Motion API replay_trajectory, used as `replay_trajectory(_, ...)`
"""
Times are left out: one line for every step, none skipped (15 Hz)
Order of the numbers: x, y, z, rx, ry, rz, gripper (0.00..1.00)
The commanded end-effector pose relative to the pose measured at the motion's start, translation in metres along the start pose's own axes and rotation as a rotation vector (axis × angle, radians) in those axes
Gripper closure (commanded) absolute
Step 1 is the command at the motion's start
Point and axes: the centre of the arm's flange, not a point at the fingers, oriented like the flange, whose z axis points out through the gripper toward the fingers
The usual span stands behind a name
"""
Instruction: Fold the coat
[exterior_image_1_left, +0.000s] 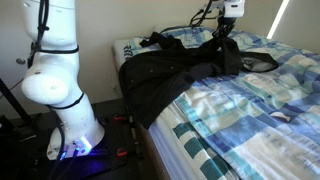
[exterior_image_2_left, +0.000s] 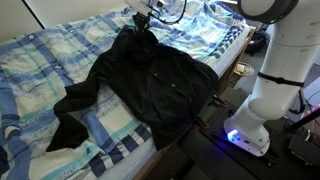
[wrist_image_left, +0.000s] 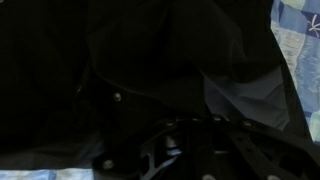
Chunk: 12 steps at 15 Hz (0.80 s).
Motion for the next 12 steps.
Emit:
replay_trajectory(0.0024, 0.0047, -0.0113, -0.034, -0.039, -0.064, 1.00)
replay_trajectory(0.0030, 0.0047, -0.0112, -0.031, -0.034, -0.072, 1.00)
replay_trajectory(0.0030, 0.0045, -0.0109, -0.019, -0.032, -0.071, 0.99)
replay_trajectory(0.0027, 0.0040, -0.0105, -0.005, -0.025, -0.053, 1.00)
replay_trajectory(0.0024, 0.0036, -0.0099, 0.010, -0.024, -0.038, 1.00)
replay_trajectory(0.0014, 0.0028, -0.0097, 0.022, -0.023, -0.010, 1.00)
replay_trajectory(0.0008, 0.0018, -0.0094, 0.043, -0.015, 0.025, 1.00)
replay_trajectory(0.0007, 0.0005, -0.0099, 0.063, -0.007, 0.055, 1.00)
replay_trajectory(0.0050, -0.0015, -0.0054, 0.019, -0.008, 0.001, 0.98)
replay_trajectory(0.0052, -0.0029, -0.0066, 0.032, -0.004, 0.018, 0.98)
replay_trajectory(0.0053, -0.0035, -0.0070, 0.038, -0.003, 0.027, 0.98)
replay_trajectory(0.0054, -0.0036, -0.0071, 0.038, -0.003, 0.029, 0.98)
